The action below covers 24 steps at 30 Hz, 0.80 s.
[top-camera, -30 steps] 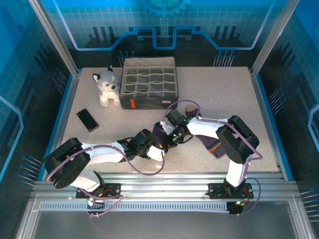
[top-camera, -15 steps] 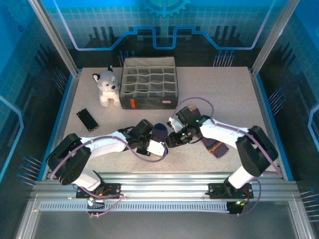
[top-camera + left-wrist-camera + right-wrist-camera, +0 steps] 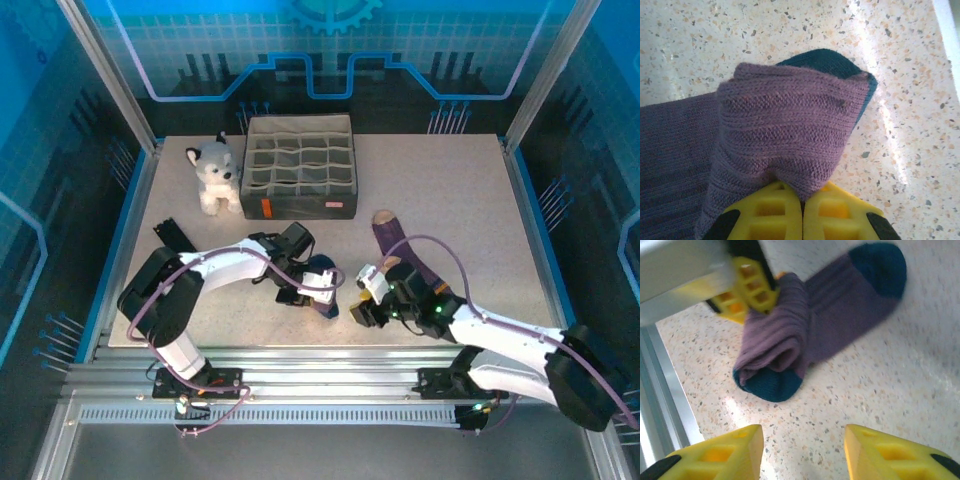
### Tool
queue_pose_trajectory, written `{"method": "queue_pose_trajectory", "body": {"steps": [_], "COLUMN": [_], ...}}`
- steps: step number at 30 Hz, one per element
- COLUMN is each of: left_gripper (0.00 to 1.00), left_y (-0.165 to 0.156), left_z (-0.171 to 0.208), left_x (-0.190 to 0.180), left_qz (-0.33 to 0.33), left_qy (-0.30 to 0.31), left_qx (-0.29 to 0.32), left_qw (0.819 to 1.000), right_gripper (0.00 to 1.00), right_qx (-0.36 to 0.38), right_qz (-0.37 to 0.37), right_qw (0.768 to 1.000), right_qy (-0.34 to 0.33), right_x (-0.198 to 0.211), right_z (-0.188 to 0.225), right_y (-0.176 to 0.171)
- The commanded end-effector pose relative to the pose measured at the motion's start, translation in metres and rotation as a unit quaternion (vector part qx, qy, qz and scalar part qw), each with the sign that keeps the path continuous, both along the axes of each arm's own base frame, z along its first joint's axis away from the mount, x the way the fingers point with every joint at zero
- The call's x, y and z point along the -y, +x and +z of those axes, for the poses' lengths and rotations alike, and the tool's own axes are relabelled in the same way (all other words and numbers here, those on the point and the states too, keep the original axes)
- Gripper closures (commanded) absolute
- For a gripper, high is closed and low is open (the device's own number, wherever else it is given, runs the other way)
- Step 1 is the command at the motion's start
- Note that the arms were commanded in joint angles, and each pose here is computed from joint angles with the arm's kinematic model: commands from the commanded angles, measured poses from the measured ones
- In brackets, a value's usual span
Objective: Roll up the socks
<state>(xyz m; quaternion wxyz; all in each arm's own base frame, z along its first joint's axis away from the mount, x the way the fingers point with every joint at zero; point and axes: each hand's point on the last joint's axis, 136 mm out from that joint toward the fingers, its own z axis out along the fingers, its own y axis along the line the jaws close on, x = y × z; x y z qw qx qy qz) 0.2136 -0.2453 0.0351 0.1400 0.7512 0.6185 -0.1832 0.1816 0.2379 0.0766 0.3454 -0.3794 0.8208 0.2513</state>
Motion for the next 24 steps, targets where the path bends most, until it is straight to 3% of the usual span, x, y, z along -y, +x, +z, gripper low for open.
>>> {"method": "queue_pose_trajectory", "body": {"steps": [1,6,12,24], "left_gripper": [1.0,1.0,1.0,1.0], "left_y": [-0.038,-0.036,-0.036,-0.038], "left_z": [-0.006,-0.008,-0.007,-0.003], "left_x": [-0.018,-0.015,-0.014,-0.011], "left_qz": [0.006,0.01,0.009,0.006], "left_qy": [0.027,0.032,0.037,0.034], "left_qx": [-0.109,-0.123,-0.135,-0.154], "left_qw": [0.994,0.992,0.99,0.987], "right_gripper": [0.51,0.46,0.41,0.37], "right_qx": [0.165,0.255,0.301,0.364], "right_qz": [0.04,0.104,0.181,0.212], "right_qw": [0.985,0.961,0.934,0.901], "right_qy": [-0.009,-0.03,-0.069,-0.108], "right_x": [-0.01,-0.026,-0.048,-0.077], "right_z": [0.029,0.034,0.024,0.007], "right_y": [0.011,-0.006,-0.02,-0.014]}}
